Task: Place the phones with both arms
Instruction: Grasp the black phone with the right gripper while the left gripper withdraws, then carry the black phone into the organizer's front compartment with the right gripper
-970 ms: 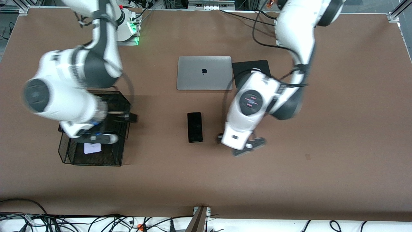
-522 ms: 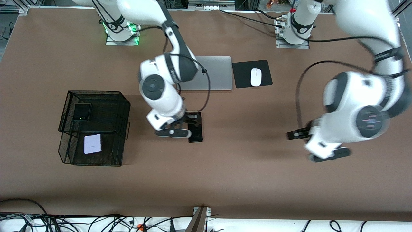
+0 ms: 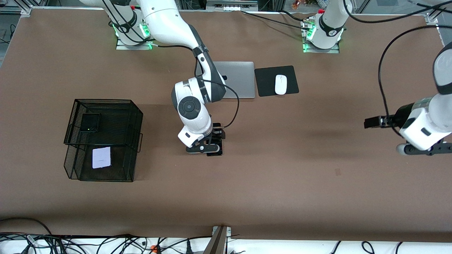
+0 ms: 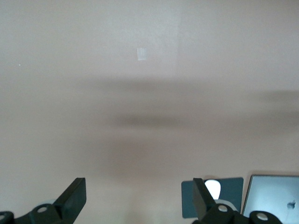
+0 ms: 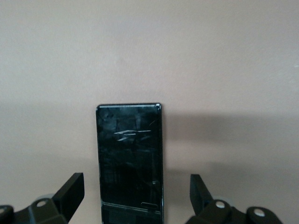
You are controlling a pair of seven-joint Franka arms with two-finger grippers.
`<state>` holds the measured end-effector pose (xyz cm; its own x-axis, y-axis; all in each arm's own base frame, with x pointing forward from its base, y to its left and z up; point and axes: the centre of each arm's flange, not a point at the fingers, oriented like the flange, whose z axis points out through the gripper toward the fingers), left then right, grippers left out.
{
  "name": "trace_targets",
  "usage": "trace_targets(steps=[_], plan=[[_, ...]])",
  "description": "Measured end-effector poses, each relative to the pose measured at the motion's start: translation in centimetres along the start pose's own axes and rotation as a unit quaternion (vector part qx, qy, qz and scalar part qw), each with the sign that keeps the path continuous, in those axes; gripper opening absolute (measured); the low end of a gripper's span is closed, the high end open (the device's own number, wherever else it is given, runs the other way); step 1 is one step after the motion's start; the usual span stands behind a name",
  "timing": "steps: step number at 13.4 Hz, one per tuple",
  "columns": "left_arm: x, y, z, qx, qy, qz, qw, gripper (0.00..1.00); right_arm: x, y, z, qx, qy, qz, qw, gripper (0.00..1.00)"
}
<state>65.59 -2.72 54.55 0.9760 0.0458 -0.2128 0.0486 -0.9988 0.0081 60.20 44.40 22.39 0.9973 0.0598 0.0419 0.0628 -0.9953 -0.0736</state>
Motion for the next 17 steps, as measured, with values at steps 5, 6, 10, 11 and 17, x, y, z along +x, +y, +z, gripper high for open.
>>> trace_targets(steps=[5,6,10,11,17], plan=[[-5.7,1.4,-1.7,-0.006,0.005,0.026,1.0,1.0,-2.5,-1.3,3.1,-0.014,0.001,-0.015,1.0,1.0],[-6.8,1.6,-1.7,-0.007,0.006,0.036,0.999,1.0,-2.7,-1.3,3.5,-0.016,-0.001,-0.016,1.0,1.0],[-8.4,1.3,-1.3,-0.008,0.004,0.066,0.998,1.0,-3.1,-1.5,3.8,-0.017,-0.002,-0.018,1.0,1.0],[-8.4,1.1,-1.3,-0.008,0.005,0.065,0.998,1.0,-3.3,-1.5,4.0,-0.018,-0.003,-0.019,1.0,1.0],[-8.4,0.3,-1.6,-0.009,0.009,0.058,0.998,1.0,-3.7,-1.6,5.7,-0.025,0.022,-0.029,0.999,0.95]])
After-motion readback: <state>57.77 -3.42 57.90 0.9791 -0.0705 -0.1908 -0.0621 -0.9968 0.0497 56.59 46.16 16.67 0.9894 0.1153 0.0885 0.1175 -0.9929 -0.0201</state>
